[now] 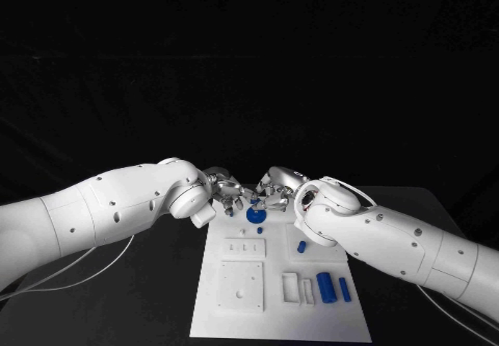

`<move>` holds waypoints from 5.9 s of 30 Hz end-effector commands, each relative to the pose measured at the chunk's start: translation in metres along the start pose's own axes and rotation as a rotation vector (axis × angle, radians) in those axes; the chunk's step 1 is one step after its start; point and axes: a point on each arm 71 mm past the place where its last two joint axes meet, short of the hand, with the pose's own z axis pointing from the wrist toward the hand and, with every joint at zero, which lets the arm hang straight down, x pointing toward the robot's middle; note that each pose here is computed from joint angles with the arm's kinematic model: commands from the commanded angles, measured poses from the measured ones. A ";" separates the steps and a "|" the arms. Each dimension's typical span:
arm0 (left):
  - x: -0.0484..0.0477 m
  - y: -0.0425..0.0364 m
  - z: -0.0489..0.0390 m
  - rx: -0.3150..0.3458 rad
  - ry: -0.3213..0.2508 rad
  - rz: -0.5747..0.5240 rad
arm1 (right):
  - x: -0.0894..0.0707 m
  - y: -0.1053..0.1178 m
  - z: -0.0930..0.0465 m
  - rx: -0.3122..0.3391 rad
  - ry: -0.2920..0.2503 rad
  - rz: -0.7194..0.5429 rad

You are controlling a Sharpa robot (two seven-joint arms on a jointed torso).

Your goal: Assemble the parts on the task board

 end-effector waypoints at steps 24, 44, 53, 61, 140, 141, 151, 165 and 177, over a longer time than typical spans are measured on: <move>-0.0116 0.0072 -0.0024 -0.003 -0.050 0.001 | -0.018 -0.036 -0.016 -0.039 -0.037 0.018; -0.0077 0.0195 -0.0079 -0.035 -0.024 0.017 | -0.052 -0.083 -0.037 0.034 -0.109 0.141; 0.0118 0.0370 -0.0194 -0.033 -0.039 0.016 | -0.072 -0.098 -0.032 0.070 -0.193 0.231; 0.0260 0.0421 -0.0268 -0.033 -0.061 -0.002 | -0.081 -0.104 -0.026 0.090 -0.233 0.271; 0.0628 0.0606 -0.0046 -0.145 0.025 0.283 | -0.084 -0.102 -0.014 0.107 -0.236 0.303; 0.0628 0.0604 -0.0045 -0.145 0.024 0.289 | -0.084 -0.102 -0.014 0.107 -0.235 0.303; 0.0626 0.0607 -0.0036 -0.153 0.024 0.310 | -0.084 -0.102 -0.015 0.108 -0.235 0.303; 0.0621 0.0616 -0.0036 -0.157 0.020 0.348 | -0.083 -0.102 -0.014 0.108 -0.235 0.304; 0.0615 0.0640 -0.0045 -0.164 0.025 0.355 | -0.083 -0.103 -0.014 0.110 -0.234 0.303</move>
